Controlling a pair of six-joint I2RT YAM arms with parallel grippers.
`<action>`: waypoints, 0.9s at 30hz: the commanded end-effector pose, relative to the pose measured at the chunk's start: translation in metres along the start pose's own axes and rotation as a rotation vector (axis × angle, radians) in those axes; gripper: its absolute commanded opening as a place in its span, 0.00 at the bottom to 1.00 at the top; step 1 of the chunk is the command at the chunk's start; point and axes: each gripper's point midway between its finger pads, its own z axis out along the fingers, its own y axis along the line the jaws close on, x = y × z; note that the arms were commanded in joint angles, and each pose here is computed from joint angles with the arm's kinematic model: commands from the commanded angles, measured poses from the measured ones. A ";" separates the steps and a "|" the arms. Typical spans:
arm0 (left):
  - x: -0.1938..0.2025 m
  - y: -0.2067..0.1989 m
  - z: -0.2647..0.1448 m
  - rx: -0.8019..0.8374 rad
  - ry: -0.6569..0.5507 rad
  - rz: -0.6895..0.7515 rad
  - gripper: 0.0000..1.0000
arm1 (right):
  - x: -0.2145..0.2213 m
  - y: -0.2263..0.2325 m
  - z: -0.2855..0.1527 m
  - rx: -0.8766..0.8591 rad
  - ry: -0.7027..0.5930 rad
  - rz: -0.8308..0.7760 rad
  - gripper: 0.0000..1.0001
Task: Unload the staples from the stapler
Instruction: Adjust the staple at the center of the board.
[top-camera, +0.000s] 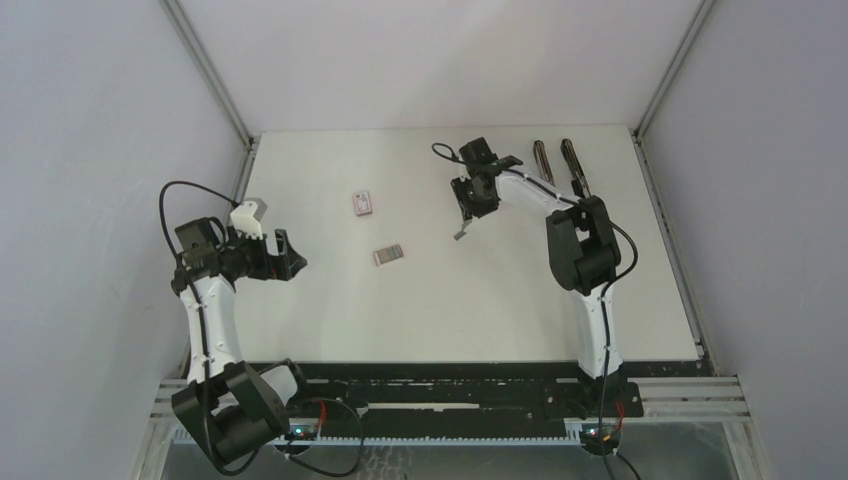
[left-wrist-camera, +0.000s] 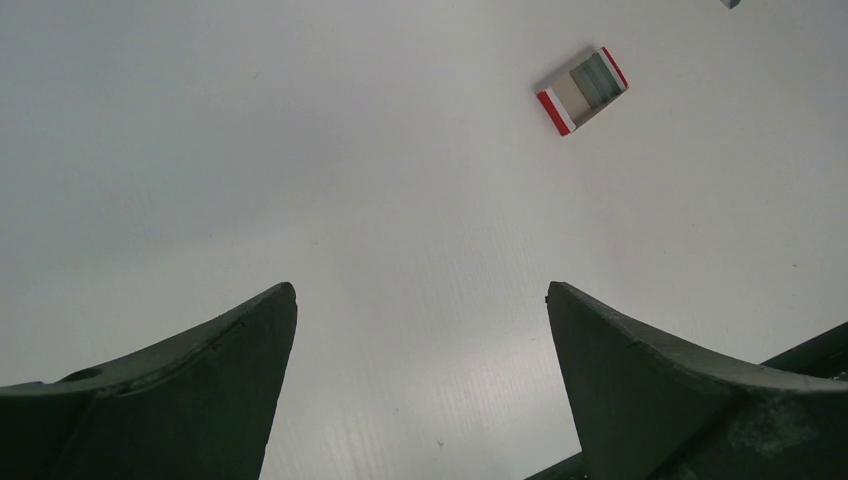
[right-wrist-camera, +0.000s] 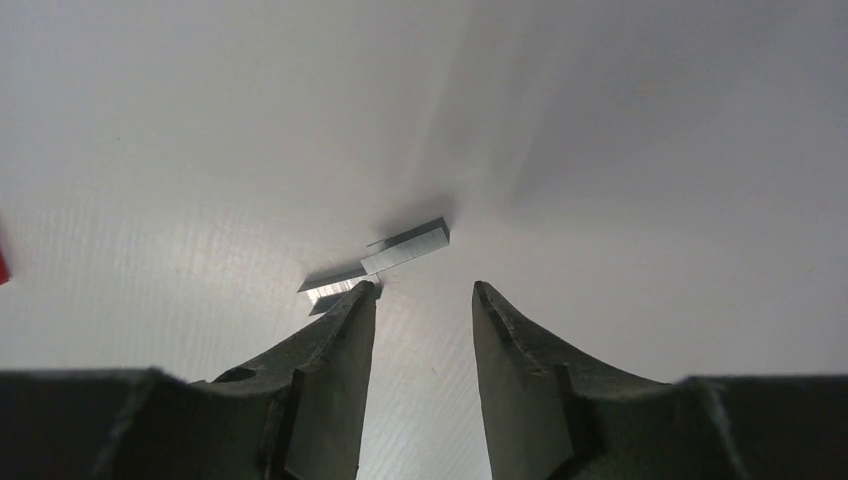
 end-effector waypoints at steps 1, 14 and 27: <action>0.000 -0.002 0.001 0.015 -0.020 0.030 1.00 | -0.008 -0.016 0.000 0.046 -0.022 -0.025 0.40; -0.021 -0.007 0.005 0.006 -0.027 0.055 1.00 | 0.010 -0.017 0.003 0.009 0.030 -0.020 0.38; -0.115 -0.106 0.077 0.249 -0.060 0.143 1.00 | 0.005 -0.011 -0.020 -0.332 -0.009 0.240 0.40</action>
